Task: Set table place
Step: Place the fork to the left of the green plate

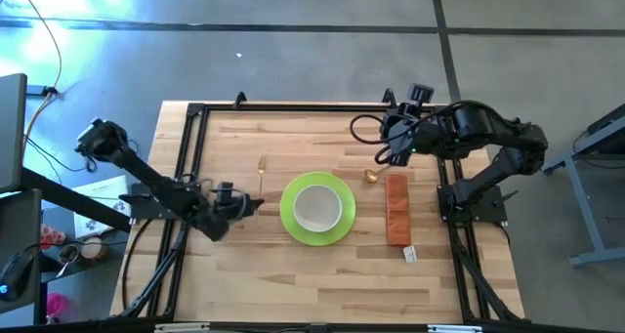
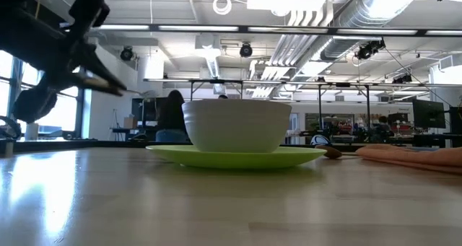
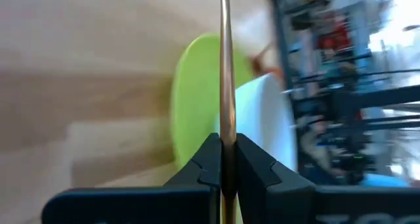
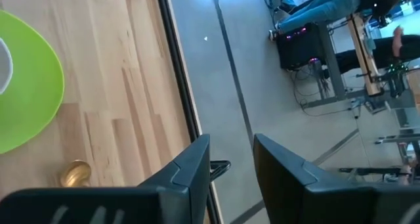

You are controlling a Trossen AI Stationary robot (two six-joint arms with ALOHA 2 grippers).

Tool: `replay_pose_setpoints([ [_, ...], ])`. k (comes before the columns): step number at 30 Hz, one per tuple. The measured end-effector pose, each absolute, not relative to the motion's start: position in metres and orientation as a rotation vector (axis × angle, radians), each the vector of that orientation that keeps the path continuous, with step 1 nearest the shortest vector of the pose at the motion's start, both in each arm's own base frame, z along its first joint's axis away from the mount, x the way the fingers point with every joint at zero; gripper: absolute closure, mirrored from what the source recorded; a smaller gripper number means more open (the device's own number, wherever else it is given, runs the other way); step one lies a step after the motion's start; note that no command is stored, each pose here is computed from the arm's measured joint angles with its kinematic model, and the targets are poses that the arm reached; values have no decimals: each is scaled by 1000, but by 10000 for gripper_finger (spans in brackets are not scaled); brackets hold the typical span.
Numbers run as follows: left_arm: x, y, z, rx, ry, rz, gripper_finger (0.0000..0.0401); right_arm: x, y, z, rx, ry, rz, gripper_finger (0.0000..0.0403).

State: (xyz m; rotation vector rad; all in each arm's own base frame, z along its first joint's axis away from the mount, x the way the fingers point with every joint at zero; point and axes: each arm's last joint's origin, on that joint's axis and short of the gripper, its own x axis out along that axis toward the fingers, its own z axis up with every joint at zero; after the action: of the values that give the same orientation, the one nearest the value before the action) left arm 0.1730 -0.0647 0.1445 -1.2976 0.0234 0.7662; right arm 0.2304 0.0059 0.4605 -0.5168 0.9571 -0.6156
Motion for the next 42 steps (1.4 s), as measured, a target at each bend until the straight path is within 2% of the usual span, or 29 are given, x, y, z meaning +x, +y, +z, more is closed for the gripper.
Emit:
replay_pose_setpoints([
  [11, 205, -87, 113, -1323, 330, 915, 392, 231, 7, 460, -500, 963, -585, 293],
  [24, 208, -90, 106, -1318, 381, 1010, 392, 230, 7, 460, -520, 975, -570, 293],
  [42, 232, -103, 103, -1224, 452, 1102, 392, 230, 7, 460, -537, 982, -560, 293],
])
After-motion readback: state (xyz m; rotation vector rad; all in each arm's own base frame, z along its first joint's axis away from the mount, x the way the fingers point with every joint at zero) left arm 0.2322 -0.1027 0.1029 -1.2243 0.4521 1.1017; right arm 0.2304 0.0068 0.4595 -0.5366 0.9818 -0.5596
